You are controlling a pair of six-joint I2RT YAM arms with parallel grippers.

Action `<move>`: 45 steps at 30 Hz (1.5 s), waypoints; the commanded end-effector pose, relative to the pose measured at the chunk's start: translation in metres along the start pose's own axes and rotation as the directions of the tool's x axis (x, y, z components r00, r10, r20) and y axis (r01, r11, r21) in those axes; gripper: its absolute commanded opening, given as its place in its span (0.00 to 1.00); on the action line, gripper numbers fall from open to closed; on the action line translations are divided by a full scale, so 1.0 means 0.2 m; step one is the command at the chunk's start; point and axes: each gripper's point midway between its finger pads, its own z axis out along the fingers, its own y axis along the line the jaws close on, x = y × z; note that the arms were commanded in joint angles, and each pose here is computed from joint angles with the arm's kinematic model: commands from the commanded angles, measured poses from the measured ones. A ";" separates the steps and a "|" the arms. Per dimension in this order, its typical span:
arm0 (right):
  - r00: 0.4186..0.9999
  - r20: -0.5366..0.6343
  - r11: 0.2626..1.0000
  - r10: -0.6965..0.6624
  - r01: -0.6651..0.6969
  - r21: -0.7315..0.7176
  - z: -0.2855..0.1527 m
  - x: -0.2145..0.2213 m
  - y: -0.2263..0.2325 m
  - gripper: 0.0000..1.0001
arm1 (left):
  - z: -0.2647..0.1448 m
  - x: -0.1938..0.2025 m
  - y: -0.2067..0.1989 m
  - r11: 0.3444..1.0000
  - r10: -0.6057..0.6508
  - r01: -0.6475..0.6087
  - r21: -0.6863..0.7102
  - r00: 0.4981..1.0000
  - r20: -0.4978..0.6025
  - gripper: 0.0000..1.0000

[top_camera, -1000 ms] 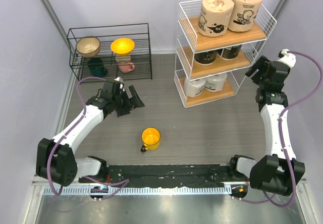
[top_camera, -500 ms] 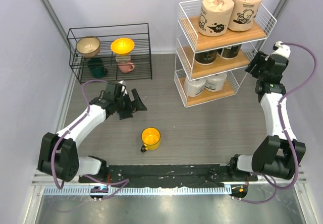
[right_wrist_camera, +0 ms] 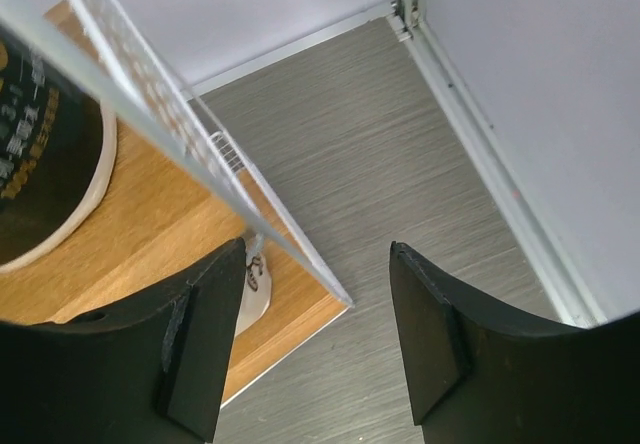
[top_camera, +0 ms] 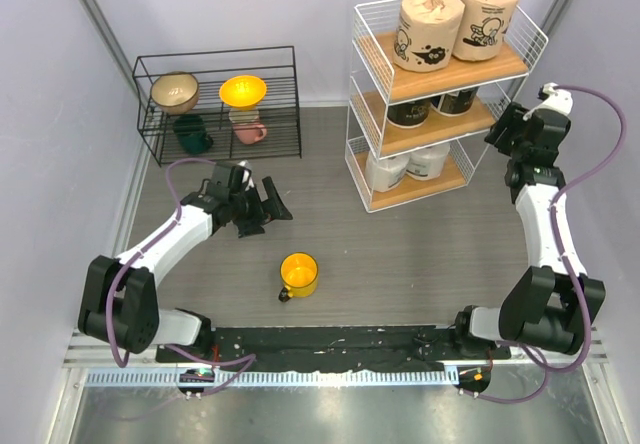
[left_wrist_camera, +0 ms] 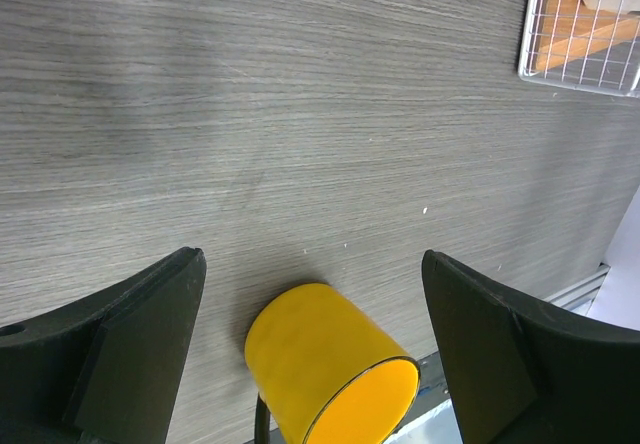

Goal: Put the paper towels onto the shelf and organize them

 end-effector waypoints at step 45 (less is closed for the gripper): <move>0.997 0.034 0.955 0.066 -0.054 -0.293 0.11 0.29 0.21 0.09 | -0.02 -0.02 -0.02 1.000 0.029 -0.029 0.005 1.000 0.004 0.94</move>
